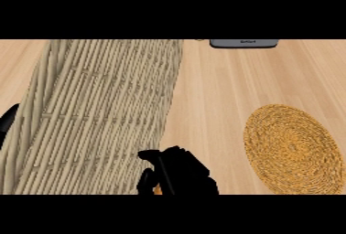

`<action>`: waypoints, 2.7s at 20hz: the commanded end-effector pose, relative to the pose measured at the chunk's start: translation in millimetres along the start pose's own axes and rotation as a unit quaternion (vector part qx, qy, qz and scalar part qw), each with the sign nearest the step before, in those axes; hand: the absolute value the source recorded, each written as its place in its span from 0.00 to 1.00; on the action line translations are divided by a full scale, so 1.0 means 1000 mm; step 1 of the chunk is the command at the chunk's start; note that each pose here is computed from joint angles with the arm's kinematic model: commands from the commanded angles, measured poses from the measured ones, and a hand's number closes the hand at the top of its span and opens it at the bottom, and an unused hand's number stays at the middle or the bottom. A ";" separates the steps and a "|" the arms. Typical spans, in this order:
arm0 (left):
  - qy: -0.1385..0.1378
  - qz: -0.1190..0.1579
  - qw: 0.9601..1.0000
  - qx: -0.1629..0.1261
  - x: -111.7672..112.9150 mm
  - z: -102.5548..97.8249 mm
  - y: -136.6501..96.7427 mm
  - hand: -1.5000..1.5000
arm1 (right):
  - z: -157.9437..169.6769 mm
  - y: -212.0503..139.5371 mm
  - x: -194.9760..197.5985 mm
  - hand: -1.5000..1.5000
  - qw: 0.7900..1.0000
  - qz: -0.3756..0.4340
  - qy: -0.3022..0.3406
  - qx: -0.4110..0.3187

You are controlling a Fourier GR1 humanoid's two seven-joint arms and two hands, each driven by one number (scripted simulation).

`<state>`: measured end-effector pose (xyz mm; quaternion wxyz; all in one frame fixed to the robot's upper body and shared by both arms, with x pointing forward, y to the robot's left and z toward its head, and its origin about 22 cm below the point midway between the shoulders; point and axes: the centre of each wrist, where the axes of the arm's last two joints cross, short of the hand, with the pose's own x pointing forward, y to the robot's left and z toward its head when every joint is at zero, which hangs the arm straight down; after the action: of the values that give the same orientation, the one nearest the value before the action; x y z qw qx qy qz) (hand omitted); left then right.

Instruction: Pick the croissant from the placemat and place it in the basket

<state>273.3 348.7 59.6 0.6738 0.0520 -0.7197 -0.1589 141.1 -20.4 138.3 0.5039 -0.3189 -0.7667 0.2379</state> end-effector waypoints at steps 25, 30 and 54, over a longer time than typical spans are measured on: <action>-0.040 0.012 0.998 -0.039 0.026 -0.030 -0.081 0.50 | -0.121 -0.021 0.019 1.00 0.965 0.008 0.198 -0.172; -0.042 0.015 0.998 -0.033 0.017 -0.033 -0.086 0.50 | -0.127 -0.003 -0.001 1.00 0.963 0.009 0.204 -0.176; -0.032 0.017 0.999 -0.016 0.025 -0.018 -0.073 0.50 | -0.136 -0.008 -0.036 0.00 0.955 -0.021 0.135 -0.262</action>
<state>281.5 262.6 61.0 0.6481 0.0158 -0.7423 -0.1695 277.6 -45.6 164.3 0.4717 -0.4834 -0.7371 0.0224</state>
